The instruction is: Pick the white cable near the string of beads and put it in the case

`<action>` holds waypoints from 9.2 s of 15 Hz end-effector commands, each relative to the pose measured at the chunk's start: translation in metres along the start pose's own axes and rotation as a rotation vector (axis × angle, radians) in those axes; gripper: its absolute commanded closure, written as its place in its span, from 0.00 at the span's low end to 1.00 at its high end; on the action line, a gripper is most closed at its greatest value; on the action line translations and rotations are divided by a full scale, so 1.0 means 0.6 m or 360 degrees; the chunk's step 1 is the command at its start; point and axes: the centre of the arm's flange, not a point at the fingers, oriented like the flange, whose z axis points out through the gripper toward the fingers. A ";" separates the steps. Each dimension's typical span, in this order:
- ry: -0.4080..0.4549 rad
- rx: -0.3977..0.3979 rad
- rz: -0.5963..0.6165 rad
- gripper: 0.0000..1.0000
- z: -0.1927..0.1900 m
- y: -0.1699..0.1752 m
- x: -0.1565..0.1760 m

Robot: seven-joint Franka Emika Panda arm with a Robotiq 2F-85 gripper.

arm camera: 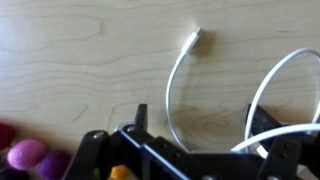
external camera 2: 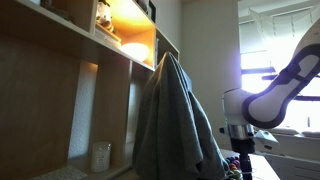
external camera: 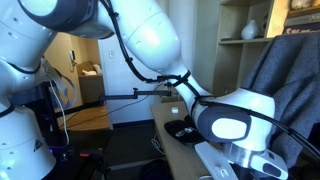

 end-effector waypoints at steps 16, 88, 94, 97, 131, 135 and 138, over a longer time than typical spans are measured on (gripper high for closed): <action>0.0017 0.0004 0.0011 0.80 -0.009 -0.001 0.008; 0.0443 -0.0032 -0.0096 0.99 -0.041 -0.009 -0.021; 0.0572 -0.0076 -0.0136 0.99 -0.069 -0.028 -0.042; 0.0661 -0.0101 -0.0158 0.99 -0.081 -0.039 -0.060; 0.0508 -0.0588 -0.0834 0.99 -0.171 -0.205 -0.173; 0.0449 -0.0607 -0.0931 0.99 -0.168 -0.244 -0.164; 0.0409 -0.0626 -0.1011 0.99 -0.162 -0.269 -0.159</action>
